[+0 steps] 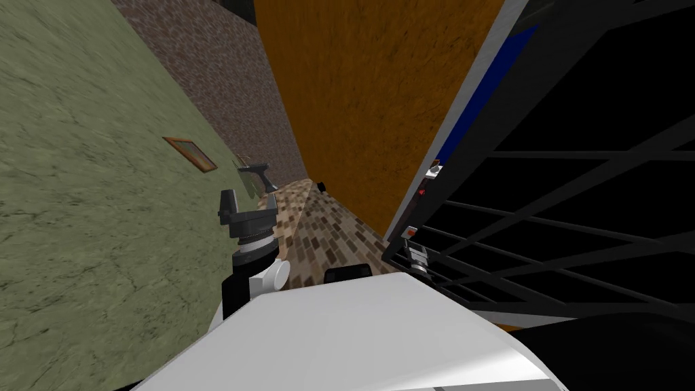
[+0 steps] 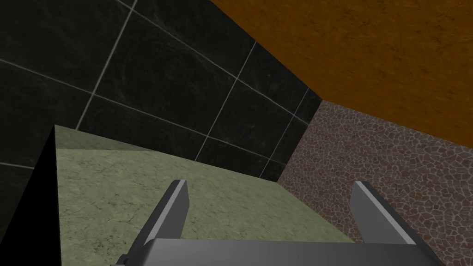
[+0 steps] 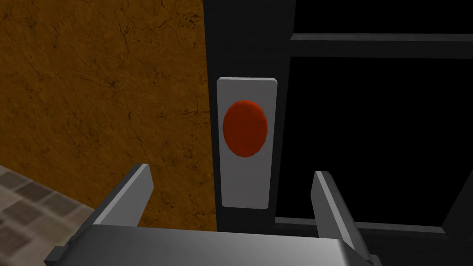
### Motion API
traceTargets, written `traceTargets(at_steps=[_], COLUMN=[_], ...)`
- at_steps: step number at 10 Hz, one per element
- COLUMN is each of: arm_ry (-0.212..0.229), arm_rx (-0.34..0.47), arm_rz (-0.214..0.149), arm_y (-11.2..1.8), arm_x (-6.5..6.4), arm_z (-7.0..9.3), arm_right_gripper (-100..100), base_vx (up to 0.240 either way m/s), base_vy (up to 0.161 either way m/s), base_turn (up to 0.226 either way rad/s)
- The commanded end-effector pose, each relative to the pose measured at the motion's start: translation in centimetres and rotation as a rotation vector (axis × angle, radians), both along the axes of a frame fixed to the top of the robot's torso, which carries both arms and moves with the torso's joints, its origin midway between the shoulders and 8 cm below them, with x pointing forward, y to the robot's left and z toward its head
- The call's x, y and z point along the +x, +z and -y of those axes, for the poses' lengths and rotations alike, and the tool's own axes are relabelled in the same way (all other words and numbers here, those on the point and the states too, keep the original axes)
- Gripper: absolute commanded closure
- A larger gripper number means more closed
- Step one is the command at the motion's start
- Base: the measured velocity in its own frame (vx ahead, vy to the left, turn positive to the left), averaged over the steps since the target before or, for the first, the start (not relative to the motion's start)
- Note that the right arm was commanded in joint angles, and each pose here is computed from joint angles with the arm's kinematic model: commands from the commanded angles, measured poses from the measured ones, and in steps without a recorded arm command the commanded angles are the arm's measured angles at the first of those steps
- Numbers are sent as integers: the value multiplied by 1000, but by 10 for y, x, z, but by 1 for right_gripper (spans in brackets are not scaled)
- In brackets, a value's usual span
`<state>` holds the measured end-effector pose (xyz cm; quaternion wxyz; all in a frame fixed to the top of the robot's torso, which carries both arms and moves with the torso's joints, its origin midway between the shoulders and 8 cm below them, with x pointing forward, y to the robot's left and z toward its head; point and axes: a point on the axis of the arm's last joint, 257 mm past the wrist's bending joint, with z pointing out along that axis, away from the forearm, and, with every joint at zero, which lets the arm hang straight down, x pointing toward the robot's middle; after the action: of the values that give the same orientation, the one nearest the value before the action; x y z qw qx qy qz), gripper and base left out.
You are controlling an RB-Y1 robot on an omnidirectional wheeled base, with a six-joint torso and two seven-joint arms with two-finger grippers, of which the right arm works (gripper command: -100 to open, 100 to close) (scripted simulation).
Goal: Pull the door open
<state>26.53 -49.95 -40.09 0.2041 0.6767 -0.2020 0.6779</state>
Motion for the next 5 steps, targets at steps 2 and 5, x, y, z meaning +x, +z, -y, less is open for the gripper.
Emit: traceTargets(at_steps=[2, 5], arm_ry=[18, 19], arm_rx=[-2, -3], arm_rz=[4, 4], arm_y=[0, 0], arm_x=[7, 7], arm_z=[8, 9], arm_right_gripper=[-100, 100], base_vx=[206, 106], base_vy=[-113, -51], base_turn=[-71, -19])
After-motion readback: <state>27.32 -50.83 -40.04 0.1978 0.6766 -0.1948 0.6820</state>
